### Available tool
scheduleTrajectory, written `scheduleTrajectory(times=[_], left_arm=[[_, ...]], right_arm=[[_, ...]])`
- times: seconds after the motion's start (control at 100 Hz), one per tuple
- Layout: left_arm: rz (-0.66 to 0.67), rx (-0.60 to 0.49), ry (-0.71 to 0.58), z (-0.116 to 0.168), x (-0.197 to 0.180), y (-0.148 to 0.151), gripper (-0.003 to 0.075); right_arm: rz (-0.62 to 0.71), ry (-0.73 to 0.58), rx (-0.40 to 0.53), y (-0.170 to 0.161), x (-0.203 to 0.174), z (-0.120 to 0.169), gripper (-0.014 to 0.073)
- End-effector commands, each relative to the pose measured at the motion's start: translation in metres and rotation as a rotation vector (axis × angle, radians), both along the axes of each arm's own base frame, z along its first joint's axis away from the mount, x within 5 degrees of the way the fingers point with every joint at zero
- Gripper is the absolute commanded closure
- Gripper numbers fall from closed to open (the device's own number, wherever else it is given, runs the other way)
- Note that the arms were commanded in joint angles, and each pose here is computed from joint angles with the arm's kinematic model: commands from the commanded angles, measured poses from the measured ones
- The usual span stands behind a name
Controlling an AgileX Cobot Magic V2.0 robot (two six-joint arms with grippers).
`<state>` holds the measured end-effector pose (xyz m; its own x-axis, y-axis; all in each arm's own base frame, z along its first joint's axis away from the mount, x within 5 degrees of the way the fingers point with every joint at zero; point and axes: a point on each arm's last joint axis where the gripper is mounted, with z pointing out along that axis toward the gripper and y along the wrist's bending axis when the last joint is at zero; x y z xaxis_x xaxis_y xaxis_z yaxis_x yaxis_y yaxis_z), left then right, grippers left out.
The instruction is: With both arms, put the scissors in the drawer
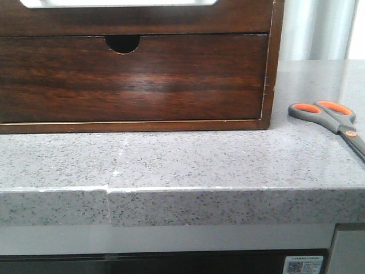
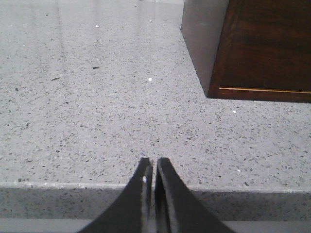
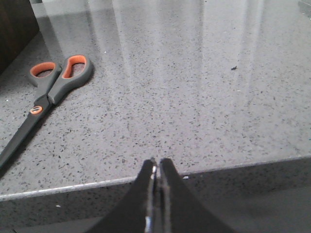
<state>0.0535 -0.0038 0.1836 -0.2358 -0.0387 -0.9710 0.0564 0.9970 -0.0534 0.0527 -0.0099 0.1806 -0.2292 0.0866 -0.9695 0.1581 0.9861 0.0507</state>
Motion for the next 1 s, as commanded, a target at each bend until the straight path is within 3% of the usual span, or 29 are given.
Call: scheduleTrajectory(times=[0.0,0.88,0.99], left_arm=[[0.004,-0.02,-0.07,0.0003,0.0,0.0,0.0742],[0.004,-0.021,-0.096,0.0026,0.0004,0.0,0.0742],[0.008,0.062,-0.121,0.0044,0.0007,0.0017,0.0742]], right_arm=[[-0.003,0.0,-0.022,-0.0006,-0.0003,-0.0076,0.0636],[-0.003,0.0,-0.022,-0.0006,-0.0003,-0.0076,0.0636],[-0.003,-0.002,-0.022,-0.0005,-0.0003,-0.0075,0.0636]])
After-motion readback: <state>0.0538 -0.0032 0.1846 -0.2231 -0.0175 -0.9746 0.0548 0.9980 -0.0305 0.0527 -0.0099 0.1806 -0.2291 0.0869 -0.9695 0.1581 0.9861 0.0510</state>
